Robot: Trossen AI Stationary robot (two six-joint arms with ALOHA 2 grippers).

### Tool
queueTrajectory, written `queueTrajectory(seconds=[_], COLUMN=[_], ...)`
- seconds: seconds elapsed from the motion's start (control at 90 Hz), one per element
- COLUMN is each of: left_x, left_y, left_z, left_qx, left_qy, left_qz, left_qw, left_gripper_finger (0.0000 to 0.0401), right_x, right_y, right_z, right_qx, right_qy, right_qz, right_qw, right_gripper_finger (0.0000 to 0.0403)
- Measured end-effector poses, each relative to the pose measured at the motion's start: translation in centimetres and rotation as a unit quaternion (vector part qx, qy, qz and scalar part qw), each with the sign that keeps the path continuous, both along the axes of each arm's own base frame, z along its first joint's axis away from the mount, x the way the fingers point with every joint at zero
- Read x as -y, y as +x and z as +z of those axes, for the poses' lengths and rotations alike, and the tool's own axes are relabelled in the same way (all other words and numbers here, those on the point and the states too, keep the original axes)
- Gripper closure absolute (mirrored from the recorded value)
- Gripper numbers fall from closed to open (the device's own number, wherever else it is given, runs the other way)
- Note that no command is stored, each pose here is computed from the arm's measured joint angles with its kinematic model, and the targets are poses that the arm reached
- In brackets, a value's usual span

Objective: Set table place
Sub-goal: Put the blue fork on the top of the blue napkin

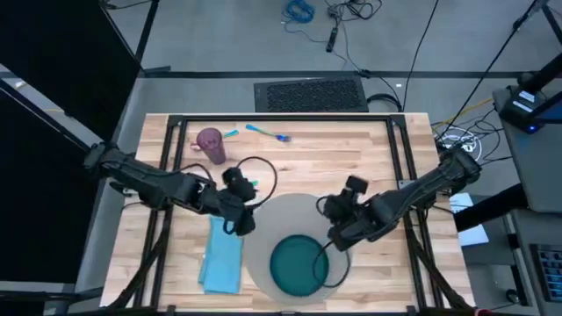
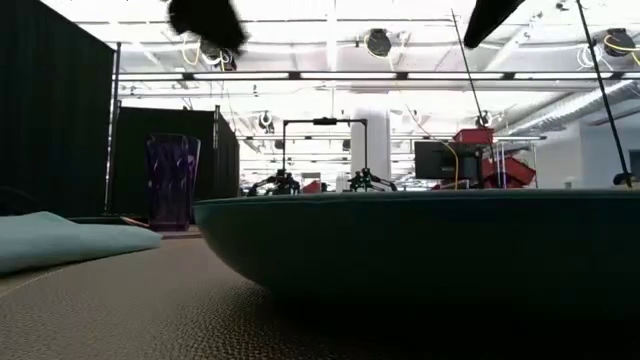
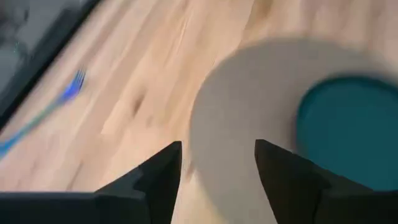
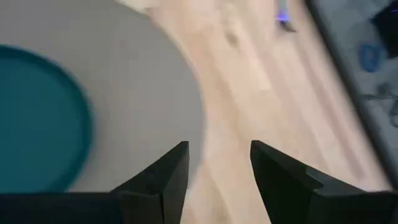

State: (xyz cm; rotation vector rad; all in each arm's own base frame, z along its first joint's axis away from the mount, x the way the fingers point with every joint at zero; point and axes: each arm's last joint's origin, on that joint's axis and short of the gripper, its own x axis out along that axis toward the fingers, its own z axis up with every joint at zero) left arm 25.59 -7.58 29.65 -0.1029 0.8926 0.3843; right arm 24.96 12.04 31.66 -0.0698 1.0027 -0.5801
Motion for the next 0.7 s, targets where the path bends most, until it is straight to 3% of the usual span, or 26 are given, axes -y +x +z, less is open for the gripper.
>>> queueTrajectory(seconds=[0.222, 0.378, 0.522, 0.7], left_x=[0.1, -0.2, -1.3, -2.7], left_y=[-2.6, -3.3, -3.6, -3.5], left_z=[-1.7, -2.0, -2.1, -1.9], left_qx=[-0.095, -0.109, -0.121, -0.125], left_qy=[-0.011, -0.018, 0.007, 0.022], left_qz=[0.086, 0.136, 0.182, 0.191], left_qw=[0.992, 0.985, 0.976, 0.973], left_gripper_finger=[0.0212, 0.0212, 0.0212, 0.0212], right_x=[0.8, 0.5, 0.3, 0.4], right_y=[-2.5, -2.6, -2.6, -2.6], right_z=[1.9, 1.9, 1.8, 1.8], right_qx=[0.045, 0.053, 0.054, 0.054], right_qy=[-0.039, -0.043, -0.040, -0.041], right_qz=[-0.028, -0.028, -0.030, -0.031], right_qw=[0.998, 0.997, 0.997, 0.997], right_gripper_finger=[0.0245, 0.0245, 0.0245, 0.0245])
